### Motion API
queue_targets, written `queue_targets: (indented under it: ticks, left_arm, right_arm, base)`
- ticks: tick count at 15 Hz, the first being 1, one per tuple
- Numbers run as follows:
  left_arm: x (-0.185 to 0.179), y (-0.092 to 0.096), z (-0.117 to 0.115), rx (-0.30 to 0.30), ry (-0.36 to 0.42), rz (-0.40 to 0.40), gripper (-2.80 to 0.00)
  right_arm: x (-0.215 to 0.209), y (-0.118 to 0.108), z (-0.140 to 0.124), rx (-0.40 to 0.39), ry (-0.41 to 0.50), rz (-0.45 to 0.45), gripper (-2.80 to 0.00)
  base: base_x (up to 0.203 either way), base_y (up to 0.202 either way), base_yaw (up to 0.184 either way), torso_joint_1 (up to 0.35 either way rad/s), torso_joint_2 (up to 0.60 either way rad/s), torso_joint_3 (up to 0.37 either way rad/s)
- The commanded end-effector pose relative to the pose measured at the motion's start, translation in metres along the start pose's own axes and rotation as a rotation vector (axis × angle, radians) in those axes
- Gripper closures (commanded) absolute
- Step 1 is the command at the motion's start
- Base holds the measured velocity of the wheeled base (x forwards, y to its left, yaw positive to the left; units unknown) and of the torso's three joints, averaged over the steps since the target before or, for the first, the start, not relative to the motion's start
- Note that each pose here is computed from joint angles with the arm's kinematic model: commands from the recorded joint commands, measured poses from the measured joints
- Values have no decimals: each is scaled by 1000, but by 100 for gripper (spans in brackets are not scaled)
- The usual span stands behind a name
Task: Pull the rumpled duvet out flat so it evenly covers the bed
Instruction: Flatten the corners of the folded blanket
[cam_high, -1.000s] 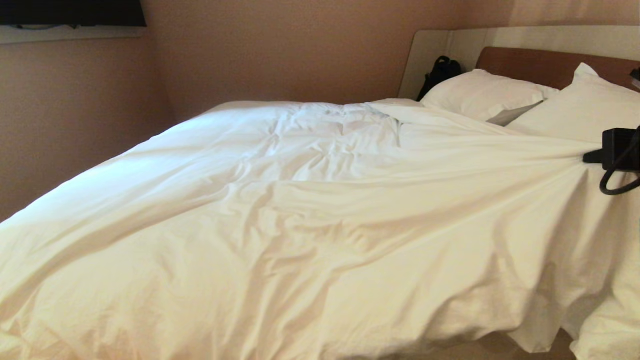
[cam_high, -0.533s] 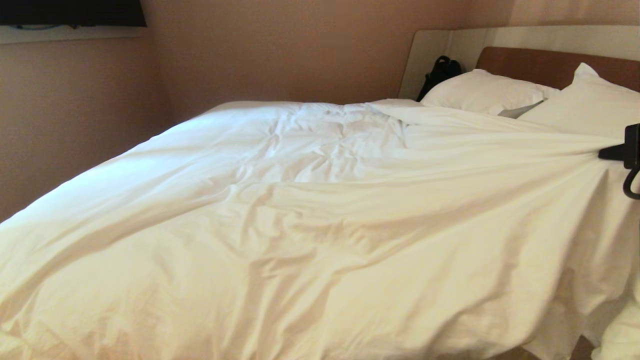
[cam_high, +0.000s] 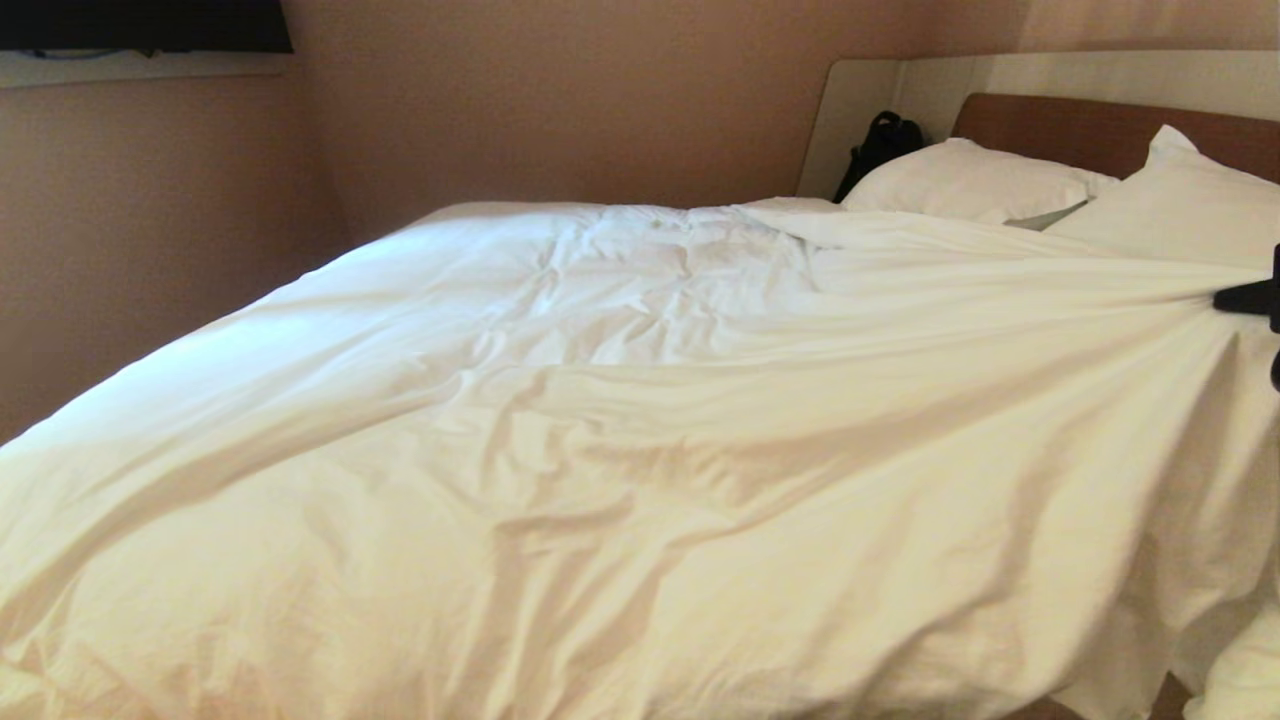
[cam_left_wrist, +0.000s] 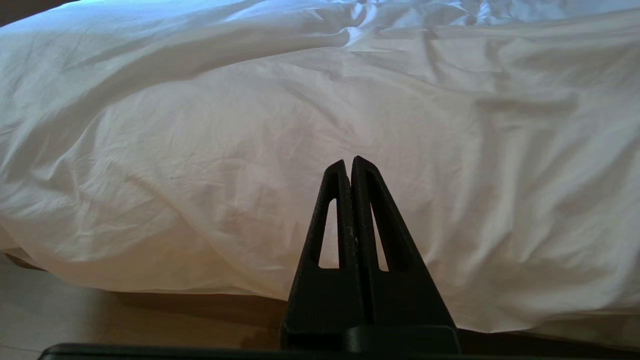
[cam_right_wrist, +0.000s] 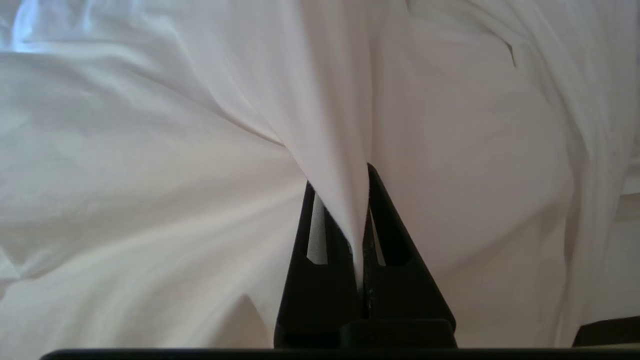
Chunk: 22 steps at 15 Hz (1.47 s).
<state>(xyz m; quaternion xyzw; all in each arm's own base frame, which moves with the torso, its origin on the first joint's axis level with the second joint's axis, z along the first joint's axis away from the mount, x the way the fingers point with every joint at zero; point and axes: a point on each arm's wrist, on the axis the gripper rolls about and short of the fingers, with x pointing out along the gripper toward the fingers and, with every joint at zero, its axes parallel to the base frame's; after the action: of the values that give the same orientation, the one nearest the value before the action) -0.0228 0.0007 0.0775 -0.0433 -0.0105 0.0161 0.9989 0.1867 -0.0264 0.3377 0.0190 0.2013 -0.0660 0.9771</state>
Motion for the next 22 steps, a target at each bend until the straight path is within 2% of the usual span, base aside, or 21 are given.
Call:
queue_targets:
  ticks: [1,8,9,16,19,22]
  left_arm:
    - [0,0,0,-1,0,1,0]
    - [0,0,0,-1,0,1,0]
    - [0,0,0,-1,0,1,0]
    - [0,0,0,-1,0,1,0]
    - [0,0,0,-1,0,1,0]
    - [0,0,0,-1,0,1,0]
  right_arm:
    - [-8,0,0,-2,-15,-1,0]
    - [16,0,-7,-17,57,-8,0]
    - [18,0,-7,-17,61,-8,-280]
    - [24,0,-7,-17,72,-1,-280]
    - [38,0,-9,-14,106,-5,-280]
    - [70,-1,-18,6,196,-12,-280]
  base:
    - [0,0,0,0,0,0]
    - [0,0,0,0,0,0]
    - [0,0,0,0,0,0]
    - [0,0,0,0,0,0]
    - [0,0,0,0,0,0]
    - [0,0,0,0,0,0]
